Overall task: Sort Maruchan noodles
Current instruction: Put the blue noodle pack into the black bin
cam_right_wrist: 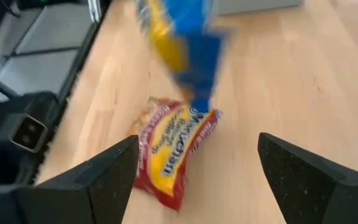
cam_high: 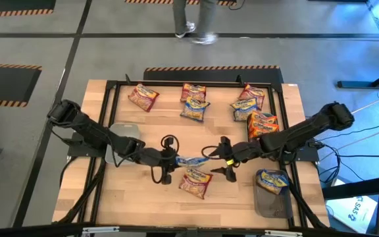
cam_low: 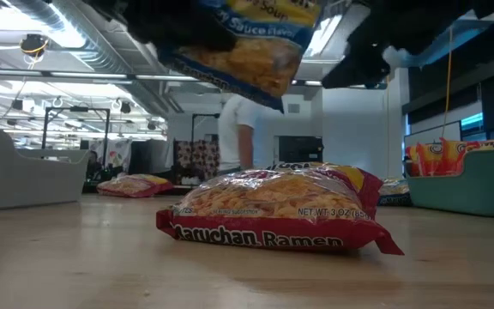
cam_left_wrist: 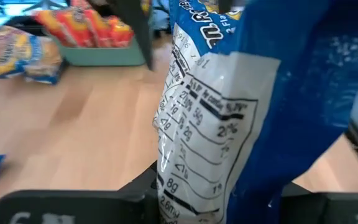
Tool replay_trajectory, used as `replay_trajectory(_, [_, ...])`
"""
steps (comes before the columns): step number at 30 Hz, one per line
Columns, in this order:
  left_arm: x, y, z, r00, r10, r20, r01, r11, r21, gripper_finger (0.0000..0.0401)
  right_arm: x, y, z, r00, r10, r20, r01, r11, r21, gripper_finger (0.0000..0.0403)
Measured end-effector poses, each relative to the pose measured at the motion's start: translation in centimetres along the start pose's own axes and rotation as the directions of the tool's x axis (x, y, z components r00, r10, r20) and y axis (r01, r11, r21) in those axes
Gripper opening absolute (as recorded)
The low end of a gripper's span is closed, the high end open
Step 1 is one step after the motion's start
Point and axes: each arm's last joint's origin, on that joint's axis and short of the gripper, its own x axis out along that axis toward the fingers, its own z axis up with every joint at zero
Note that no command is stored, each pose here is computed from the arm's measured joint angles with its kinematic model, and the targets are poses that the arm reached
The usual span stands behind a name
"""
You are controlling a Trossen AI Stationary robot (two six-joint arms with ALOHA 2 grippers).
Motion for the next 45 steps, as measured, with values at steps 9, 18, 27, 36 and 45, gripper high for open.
replay_trajectory(9, [0.6,-0.4,-1.1,0.998,-0.009,-0.061,0.009,1.000,-0.013,0.0086,-1.2,0.7,3.0,0.969,0.013,0.247,0.018,0.992,-0.125,0.0314])
replay_trajectory(18, [1.5,0.6,-1.5,0.997,0.009,-0.083,-0.014,0.998,-0.066,0.0086,2.6,1.9,5.9,0.990,-0.037,0.133,0.062,0.980,-0.188,0.0315])
replay_trajectory(27, [1.8,0.6,-1.7,0.996,0.006,-0.085,-0.014,0.996,-0.087,0.0087,7.6,2.5,6.4,0.990,-0.115,-0.080,0.096,0.972,-0.213,0.0315])
replay_trajectory(36, [1.7,0.4,-1.7,0.996,-0.001,-0.089,-0.007,0.995,-0.095,0.0087,9.8,2.3,5.6,0.980,-0.106,-0.168,0.071,0.976,-0.205,0.0299])
replay_trajectory(45, [1.7,0.4,-1.7,0.996,-0.005,-0.088,-0.004,0.995,-0.101,0.0087,9.8,2.2,5.6,0.979,-0.126,-0.161,0.091,0.974,-0.207,0.0143])
